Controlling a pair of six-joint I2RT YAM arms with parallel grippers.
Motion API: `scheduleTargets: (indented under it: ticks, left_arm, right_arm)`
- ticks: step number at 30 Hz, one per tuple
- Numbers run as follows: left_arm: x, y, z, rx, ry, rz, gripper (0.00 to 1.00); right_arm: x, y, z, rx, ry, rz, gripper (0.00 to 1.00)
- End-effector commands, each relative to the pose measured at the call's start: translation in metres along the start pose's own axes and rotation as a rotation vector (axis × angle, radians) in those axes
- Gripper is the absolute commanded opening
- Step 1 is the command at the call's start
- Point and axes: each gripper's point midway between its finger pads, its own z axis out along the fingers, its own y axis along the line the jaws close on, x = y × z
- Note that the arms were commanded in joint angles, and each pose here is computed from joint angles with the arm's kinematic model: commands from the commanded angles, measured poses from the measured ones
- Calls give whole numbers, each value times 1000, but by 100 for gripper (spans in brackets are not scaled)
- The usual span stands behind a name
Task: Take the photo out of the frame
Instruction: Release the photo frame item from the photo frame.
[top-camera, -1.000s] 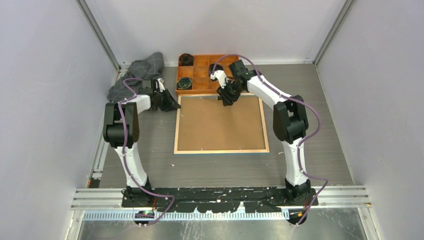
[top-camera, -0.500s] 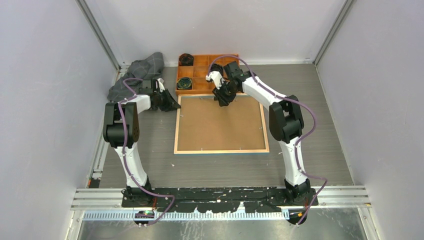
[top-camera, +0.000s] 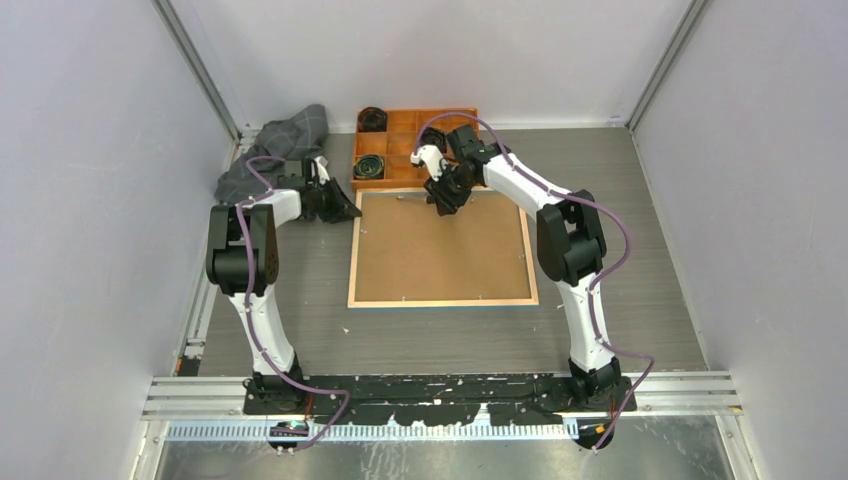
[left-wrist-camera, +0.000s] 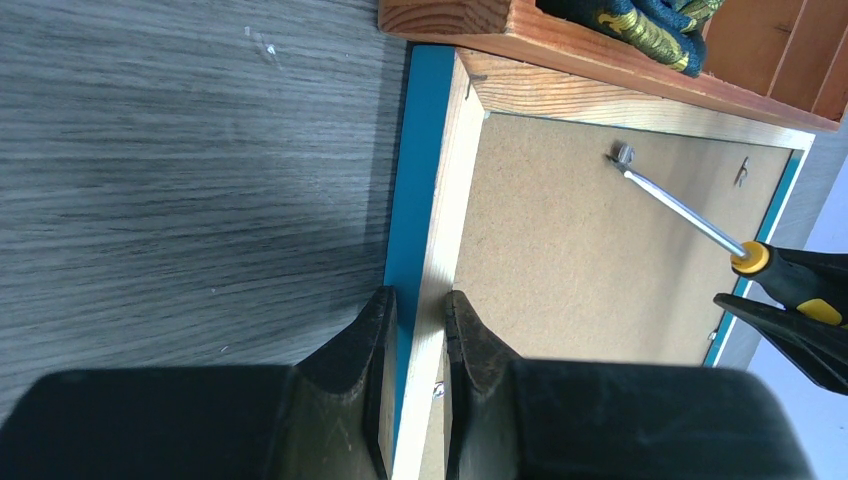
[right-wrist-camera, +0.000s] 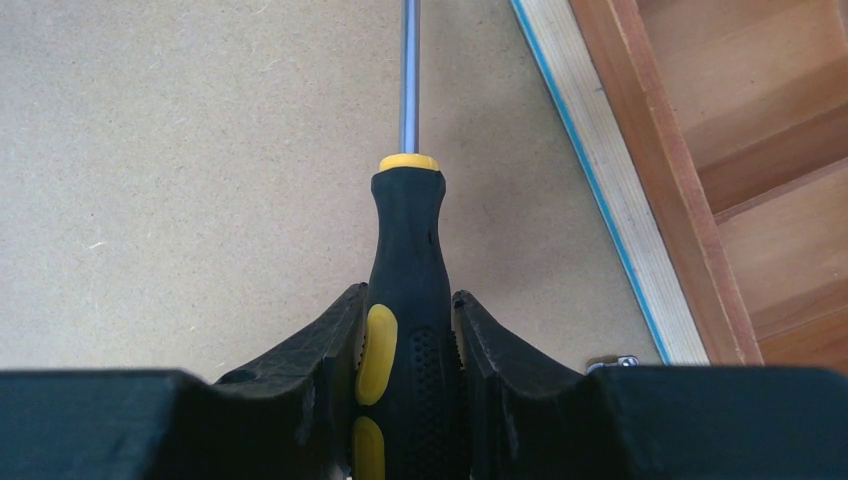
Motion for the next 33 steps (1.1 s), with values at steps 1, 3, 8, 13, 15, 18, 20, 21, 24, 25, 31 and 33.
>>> scheduleTargets:
  ticks: [1,3,8,13,15,18,20,21,24,25,31,33]
  left_arm:
    - [29,39,21,-123,72,-67,0]
    - [29,39,21,-123,73,-68,0]
    - [29,39,21,-123,73,-68,0]
    - [28,38,21,-121,72,-67,1]
    - [28,39,21,-121,71,-68,0]
    - [28,39,21,-122,72,-69,1]
    - [28,39,21,-122,71,-68,1]
    - [29,39,21,-122,72,-69,0]
    - [29,39,21,-122,72,-69,1]
    - [29,39,21,-123,72,-69,1]
    - [28,39,21,-123,71,-68,1]
    - [29,39,21,-125,71,-69,0]
  right_arm:
    - [-30,11,-33,-9,-85,-52,1]
    - [-29,11,-34,-4,-81,-51,1]
    - [-22,12,-35,9,-61,-50,1]
    - [-16,14,-42,22,-52,-53,1]
    - [-12,16,-46,28,-48,-55,1]
    - [-8,20,-53,33,-50,-60,1]
    - [-8,23,-58,35,-55,-62,1]
    - [-7,25,-60,34,-57,-62,0]
    - [-7,33,-68,23,-75,-45,1]
    - [-7,36,-71,18,-85,-34,1]
    - [-8,45,-90,84,-186,73,1]
    - [-3,47,-96,118,-191,102,1]
